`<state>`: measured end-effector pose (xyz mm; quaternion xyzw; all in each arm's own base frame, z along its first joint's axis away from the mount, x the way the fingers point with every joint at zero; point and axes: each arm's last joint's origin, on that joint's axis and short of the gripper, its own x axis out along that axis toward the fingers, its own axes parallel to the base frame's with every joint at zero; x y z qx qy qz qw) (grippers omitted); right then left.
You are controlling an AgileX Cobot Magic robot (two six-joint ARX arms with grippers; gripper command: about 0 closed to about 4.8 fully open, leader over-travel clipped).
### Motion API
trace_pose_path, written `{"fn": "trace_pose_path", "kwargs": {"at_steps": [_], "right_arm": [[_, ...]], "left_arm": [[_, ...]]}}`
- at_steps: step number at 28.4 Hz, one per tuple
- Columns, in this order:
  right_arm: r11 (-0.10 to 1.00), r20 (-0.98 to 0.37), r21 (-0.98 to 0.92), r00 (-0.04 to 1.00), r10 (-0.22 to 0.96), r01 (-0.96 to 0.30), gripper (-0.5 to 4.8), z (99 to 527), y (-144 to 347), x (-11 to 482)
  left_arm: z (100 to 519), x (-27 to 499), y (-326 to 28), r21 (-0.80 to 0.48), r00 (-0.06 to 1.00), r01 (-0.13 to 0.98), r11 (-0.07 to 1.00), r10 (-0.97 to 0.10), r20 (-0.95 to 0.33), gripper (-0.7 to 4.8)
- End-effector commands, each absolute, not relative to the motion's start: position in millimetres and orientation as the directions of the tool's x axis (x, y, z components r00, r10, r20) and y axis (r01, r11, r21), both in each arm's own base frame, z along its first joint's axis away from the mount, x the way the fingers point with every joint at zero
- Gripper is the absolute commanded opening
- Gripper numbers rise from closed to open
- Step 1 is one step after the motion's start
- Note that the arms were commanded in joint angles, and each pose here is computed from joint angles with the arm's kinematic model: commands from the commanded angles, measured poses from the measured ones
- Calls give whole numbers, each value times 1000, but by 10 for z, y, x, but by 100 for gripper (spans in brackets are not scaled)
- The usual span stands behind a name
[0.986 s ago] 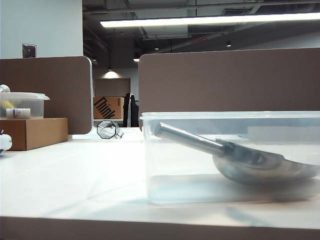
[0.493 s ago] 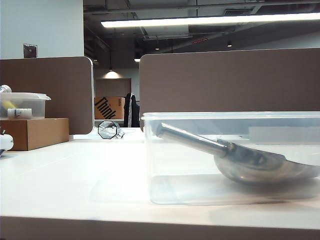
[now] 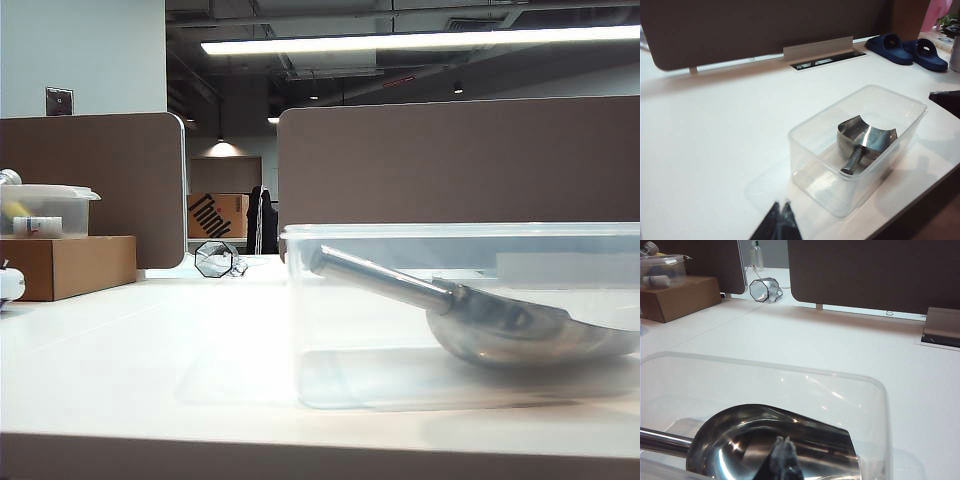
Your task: Pick up the metal ice scoop from the table and place it inside the transparent plastic box.
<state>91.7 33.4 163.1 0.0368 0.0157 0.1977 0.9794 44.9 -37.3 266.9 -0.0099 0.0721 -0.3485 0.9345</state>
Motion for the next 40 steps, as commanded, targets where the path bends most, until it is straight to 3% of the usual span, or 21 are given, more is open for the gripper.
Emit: {"fn": "trace_pose_path", "kwargs": {"at_steps": [1, 8, 11, 18, 23, 28, 40], "right_arm": [[920, -1, 75, 922, 386, -385, -1, 1648, 333, 917], [920, -1, 75, 922, 386, -385, -1, 1648, 333, 917], [920, -1, 75, 922, 386, -385, -1, 1648, 333, 917], [919, -2, 75, 922, 387, -386, -1, 1648, 333, 917], [919, -1, 75, 922, 387, -386, -1, 1648, 333, 917], [920, -1, 75, 922, 386, -385, -1, 1649, 333, 917], [920, -1, 75, 922, 386, -385, -1, 1649, 333, 917]], "left_arm": [[2701, 445, -371, -91, 748, 651, 754, -657, -98, -1], [2701, 446, -370, -88, 750, 648, 757, -654, -98, -1], [2693, 458, -367, 32, 765, 642, 766, -637, -94, -1], [2343, 764, -325, 96, 894, 448, 889, -449, -10, -1], [2043, 922, -257, 102, 914, 399, 911, -404, 44, -1], [1832, 994, -161, 117, 944, 277, 954, -293, 151, -1], [1772, 1004, -24, 23, 989, 95, 995, -98, 114, -1]]}}
